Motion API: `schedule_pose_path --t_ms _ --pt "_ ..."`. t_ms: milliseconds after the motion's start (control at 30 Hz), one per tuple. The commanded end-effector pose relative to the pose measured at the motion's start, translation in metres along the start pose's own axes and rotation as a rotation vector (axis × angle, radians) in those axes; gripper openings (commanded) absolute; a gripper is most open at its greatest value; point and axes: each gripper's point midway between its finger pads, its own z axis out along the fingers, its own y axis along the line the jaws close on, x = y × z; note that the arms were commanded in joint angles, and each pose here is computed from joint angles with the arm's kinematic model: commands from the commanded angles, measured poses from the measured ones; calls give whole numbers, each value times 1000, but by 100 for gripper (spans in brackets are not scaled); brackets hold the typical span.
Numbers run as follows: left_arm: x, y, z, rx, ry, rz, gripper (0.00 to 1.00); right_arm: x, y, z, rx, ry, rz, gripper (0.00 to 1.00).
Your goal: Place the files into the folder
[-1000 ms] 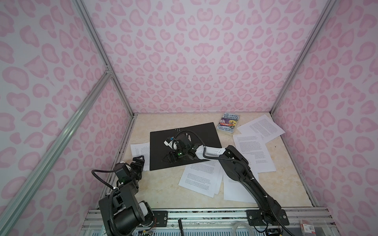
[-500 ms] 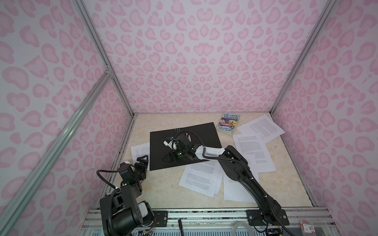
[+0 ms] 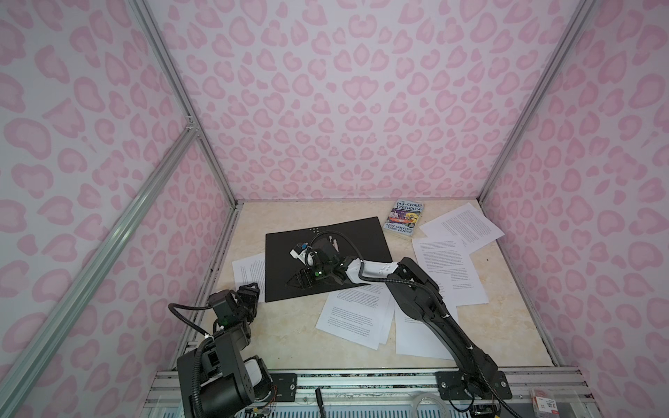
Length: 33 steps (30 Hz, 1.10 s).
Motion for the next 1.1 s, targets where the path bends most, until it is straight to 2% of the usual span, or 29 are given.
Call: schedule_pose_path --t_ms 0,100,333,533,833,933,1067 --pt "-3 14 1 -71 -20 -18 50 69 -31 0 113 208 195 66" --pt "-4 17 2 -86 -23 -17 29 68 -29 -2 110 201 192 66" --pt "-9 14 0 -82 -47 -3 5 50 -17 -20 111 153 160 69" --pt "-23 -9 -20 -60 -117 39 4 28 -3 -47 150 92 144 72" --pt "-56 -71 -100 -93 -299 188 4 -6 17 -119 270 -23 154 77" --pt "-56 -106 -116 -6 -286 237 4 -3 19 -149 316 -40 163 79" --pt "-42 -162 -128 140 -181 345 3 0 12 -188 370 -58 186 80"
